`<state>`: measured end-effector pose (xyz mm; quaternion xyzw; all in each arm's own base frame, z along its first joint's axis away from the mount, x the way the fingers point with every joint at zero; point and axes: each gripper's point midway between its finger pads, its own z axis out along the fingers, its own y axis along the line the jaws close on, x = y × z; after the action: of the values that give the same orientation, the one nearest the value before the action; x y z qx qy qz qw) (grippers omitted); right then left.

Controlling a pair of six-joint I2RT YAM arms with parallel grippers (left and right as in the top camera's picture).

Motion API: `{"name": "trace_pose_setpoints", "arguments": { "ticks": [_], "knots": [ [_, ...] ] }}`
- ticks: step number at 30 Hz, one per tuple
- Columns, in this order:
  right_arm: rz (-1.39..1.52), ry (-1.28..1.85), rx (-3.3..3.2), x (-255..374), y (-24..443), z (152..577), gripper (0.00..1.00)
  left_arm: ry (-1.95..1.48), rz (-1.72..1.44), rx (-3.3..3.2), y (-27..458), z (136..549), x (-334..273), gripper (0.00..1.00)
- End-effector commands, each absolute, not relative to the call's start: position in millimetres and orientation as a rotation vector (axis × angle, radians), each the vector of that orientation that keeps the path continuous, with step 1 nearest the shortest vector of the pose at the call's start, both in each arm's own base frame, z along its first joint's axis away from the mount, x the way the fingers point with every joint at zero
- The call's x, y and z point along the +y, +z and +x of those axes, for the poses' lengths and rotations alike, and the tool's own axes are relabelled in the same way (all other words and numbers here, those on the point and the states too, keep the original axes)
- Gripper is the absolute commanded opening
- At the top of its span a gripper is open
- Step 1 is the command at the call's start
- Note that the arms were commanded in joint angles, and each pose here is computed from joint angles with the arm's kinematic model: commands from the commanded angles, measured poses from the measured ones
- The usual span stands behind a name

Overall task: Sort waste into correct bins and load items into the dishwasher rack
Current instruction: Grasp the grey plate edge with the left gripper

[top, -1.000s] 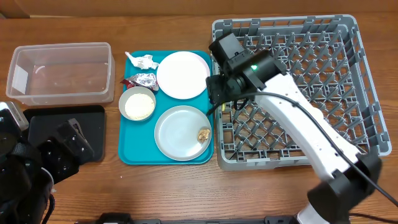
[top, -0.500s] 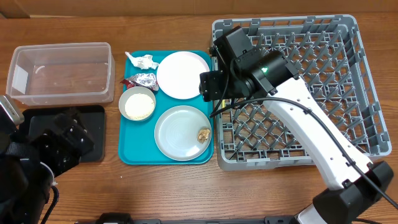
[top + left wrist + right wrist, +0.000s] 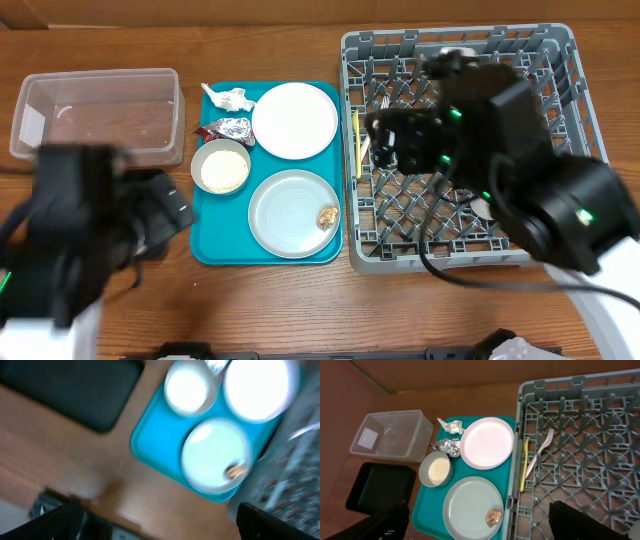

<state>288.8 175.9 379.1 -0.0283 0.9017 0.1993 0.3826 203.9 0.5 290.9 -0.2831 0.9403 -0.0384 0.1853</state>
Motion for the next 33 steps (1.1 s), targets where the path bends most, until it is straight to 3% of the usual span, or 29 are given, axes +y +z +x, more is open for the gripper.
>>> {"name": "trace_pose_setpoints", "arguments": {
  "ticks": [1,5,8,17,19,23,28,33],
  "knots": [
    [-0.039,0.486,2.288,167,384,286,0.96,-0.237,-0.775,2.916,229,213,-26,1.00],
    [-0.040,0.467,2.316,164,379,282,1.00,-0.177,-0.557,3.220,167,217,-47,1.00],
    [-0.040,0.459,2.331,162,376,280,1.00,0.016,-0.449,3.215,152,225,-50,1.00],
    [-0.042,0.450,2.347,161,373,277,1.00,0.048,-0.378,3.258,105,235,-71,1.00],
    [-0.043,0.449,2.349,161,372,277,1.00,0.024,-0.382,3.273,87,236,-75,0.91],
    [-0.043,0.447,2.351,160,372,277,1.00,-0.168,-0.393,3.298,54,241,-97,0.86],
    [-0.044,0.444,2.359,160,370,275,1.00,-0.157,-0.415,3.283,27,255,-99,0.63],
    [-0.044,0.436,2.373,159,368,273,1.00,0.006,-0.419,3.222,15,270,-83,0.62]
  ]
}}
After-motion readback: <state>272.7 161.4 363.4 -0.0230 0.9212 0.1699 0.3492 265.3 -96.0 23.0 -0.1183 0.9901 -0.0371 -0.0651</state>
